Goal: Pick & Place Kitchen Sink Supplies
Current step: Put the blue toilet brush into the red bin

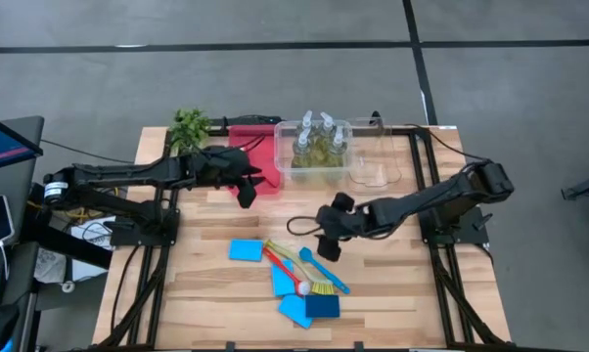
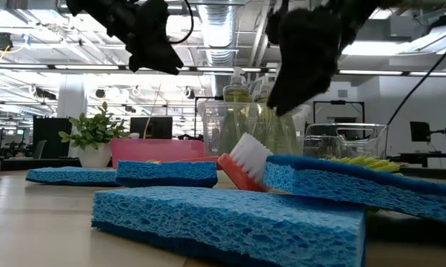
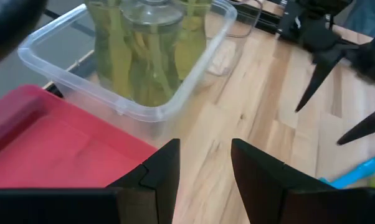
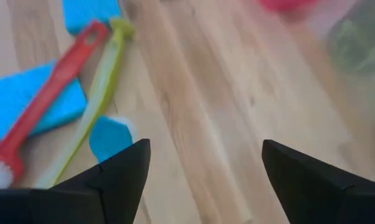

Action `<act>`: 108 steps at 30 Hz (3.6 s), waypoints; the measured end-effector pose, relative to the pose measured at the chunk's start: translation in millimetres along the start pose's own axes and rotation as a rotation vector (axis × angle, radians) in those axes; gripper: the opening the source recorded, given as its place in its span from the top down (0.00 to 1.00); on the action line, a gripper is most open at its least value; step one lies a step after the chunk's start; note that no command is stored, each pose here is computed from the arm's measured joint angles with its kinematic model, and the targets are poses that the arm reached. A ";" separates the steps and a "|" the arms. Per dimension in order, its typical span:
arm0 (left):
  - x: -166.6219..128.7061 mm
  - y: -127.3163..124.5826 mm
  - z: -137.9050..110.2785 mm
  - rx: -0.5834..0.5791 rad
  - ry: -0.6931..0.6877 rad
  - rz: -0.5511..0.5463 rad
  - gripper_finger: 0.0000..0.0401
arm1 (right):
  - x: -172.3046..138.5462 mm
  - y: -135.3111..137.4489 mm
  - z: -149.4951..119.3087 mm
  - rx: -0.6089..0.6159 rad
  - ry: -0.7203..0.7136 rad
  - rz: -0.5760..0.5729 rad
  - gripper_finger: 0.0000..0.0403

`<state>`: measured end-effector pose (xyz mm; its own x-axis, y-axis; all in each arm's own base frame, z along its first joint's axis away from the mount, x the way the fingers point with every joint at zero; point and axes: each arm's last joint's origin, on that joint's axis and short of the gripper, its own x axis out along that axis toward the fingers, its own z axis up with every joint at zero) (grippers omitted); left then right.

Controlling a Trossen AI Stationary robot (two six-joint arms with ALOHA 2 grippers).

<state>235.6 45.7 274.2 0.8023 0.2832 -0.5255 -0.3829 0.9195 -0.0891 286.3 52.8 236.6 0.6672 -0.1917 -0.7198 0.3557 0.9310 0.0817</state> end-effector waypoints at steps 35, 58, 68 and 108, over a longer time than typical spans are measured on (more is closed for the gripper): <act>-2.7 -15.9 -2.3 -0.017 -0.011 -0.020 0.64 | 46.9 34.2 -37.0 -0.089 0.222 0.150 0.25; -2.8 -16.0 -2.1 -0.024 -0.013 -0.019 0.64 | 87.3 39.3 -57.1 -0.121 0.285 0.103 0.25; -2.8 -15.6 -2.0 -0.024 -0.016 -0.007 0.64 | 72.8 5.5 -42.0 -0.084 0.315 -0.047 0.25; -2.8 -15.3 -1.9 -0.024 -0.019 0.002 0.64 | 79.7 13.7 -39.3 -0.038 0.244 -0.018 0.28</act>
<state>238.4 30.3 275.5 0.8098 0.2907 -0.5097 -0.3954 0.9122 -0.1079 318.7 62.5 153.3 0.4811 -0.1323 -0.8666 0.3381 0.9401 0.0441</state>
